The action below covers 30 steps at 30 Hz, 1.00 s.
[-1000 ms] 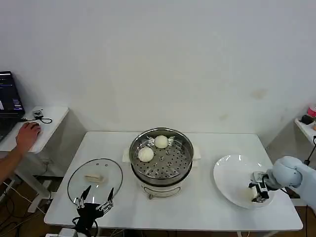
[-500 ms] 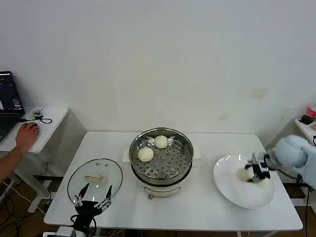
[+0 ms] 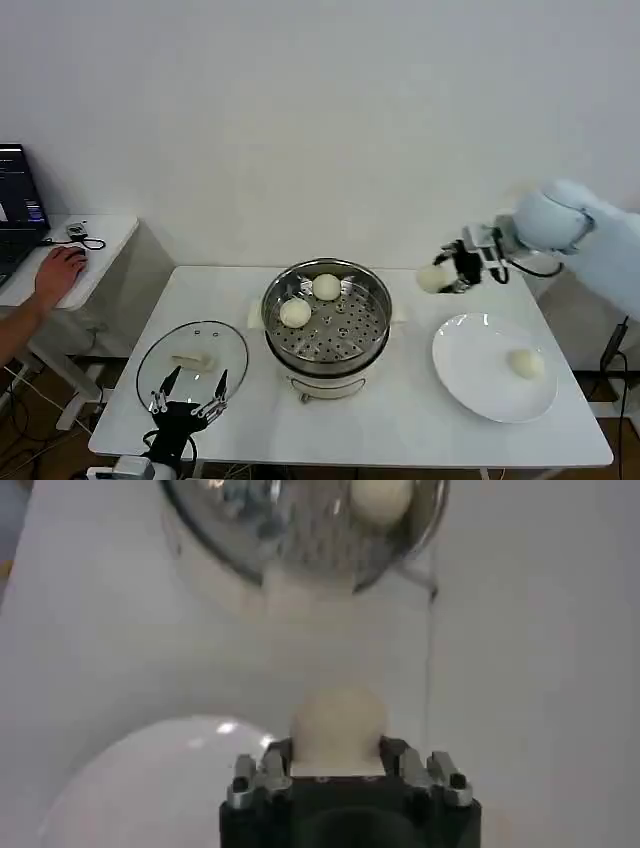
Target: Take steamed baozi put them in steamer then cover it.
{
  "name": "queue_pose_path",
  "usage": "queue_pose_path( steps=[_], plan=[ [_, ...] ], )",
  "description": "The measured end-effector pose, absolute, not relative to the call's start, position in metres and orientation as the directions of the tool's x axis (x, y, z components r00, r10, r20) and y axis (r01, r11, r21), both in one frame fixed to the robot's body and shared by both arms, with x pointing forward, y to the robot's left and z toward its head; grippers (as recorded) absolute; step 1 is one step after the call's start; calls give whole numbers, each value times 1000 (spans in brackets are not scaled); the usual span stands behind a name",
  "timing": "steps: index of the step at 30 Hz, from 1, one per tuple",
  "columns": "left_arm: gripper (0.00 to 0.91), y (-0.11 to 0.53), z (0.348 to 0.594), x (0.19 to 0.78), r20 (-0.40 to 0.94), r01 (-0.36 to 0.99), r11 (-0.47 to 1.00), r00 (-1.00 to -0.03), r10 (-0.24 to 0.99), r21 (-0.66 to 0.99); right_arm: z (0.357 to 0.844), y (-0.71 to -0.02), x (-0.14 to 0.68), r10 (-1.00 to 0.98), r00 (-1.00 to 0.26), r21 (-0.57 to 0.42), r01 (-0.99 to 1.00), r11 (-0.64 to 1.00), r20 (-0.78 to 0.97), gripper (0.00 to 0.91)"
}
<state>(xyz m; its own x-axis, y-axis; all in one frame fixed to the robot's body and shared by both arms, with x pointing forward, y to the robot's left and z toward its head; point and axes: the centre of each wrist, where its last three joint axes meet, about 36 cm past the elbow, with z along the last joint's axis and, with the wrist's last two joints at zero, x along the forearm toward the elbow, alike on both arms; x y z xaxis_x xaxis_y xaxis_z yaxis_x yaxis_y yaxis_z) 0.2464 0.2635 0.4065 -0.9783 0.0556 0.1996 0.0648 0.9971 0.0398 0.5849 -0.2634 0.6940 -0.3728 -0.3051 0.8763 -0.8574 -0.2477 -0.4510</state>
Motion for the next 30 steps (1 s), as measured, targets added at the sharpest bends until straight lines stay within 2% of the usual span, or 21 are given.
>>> queue_pose_path(
  steps=[6, 15, 30],
  plan=[
    [907, 266, 411, 247, 196, 57, 997, -980, 47, 48, 693, -205, 581, -323, -307, -423, -815, -397, 895, 595],
    [907, 268, 415, 245, 191, 41, 998, -981, 31, 49, 662, -146, 577, -303, -218, -359, -744, -564, 928, 595],
    [907, 269, 414, 239, 192, 24, 999, -981, 15, 45, 610, -76, 586, -270, -145, -300, -617, -728, 952, 595]
  ],
)
